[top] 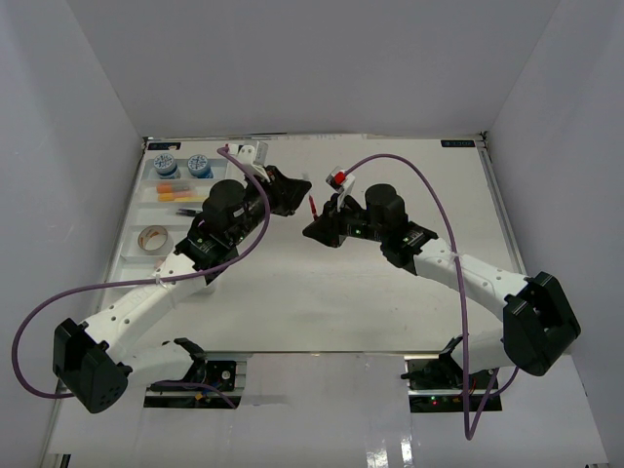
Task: Sort the stationery into containers
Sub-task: Close the pen cap on the pen.
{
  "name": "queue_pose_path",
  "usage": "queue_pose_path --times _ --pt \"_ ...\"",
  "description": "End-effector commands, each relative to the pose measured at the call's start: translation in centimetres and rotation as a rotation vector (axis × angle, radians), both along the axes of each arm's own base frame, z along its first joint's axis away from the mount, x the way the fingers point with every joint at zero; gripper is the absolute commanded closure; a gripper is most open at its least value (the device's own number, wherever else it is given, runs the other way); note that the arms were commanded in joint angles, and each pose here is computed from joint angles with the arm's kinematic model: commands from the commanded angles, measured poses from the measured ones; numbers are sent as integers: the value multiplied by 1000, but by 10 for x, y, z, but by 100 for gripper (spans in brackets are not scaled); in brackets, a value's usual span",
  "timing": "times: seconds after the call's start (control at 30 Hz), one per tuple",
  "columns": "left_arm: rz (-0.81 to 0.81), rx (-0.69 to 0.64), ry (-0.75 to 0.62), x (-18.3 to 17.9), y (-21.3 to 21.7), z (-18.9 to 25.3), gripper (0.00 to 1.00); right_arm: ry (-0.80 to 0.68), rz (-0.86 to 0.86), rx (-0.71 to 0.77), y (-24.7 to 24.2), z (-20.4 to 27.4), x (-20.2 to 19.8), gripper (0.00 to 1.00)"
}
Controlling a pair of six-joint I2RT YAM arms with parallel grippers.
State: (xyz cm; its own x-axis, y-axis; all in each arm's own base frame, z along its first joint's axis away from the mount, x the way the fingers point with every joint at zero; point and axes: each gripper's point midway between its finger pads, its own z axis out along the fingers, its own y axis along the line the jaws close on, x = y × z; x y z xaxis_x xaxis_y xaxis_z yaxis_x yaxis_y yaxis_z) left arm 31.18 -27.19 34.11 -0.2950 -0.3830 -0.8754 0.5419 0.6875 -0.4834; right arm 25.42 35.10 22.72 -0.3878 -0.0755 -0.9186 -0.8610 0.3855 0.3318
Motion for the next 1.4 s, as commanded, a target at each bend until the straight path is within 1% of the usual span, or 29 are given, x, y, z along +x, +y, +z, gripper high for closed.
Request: queue_pose_path --times 0.0,0.4,0.57,0.83,1.13,1.37 --pt "-44 -15 -22 -10 -2 9 100 -82 -9 76 4 41 4 92" --pt "-45 -6 -13 -12 -1 5 100 -94 -18 85 1 45 4 92" --pt "-21 -1 -9 -9 3 2 100 -96 -21 86 0 46 4 92" --pt "-70 -1 4 -15 -4 -3 100 -99 -21 91 0 47 5 92" --pt "-87 -5 14 -18 -6 -8 100 -118 -41 103 -2 54 9 92" --pt "-96 -15 23 -23 -5 -10 95 -137 -59 119 -3 62 14 92"
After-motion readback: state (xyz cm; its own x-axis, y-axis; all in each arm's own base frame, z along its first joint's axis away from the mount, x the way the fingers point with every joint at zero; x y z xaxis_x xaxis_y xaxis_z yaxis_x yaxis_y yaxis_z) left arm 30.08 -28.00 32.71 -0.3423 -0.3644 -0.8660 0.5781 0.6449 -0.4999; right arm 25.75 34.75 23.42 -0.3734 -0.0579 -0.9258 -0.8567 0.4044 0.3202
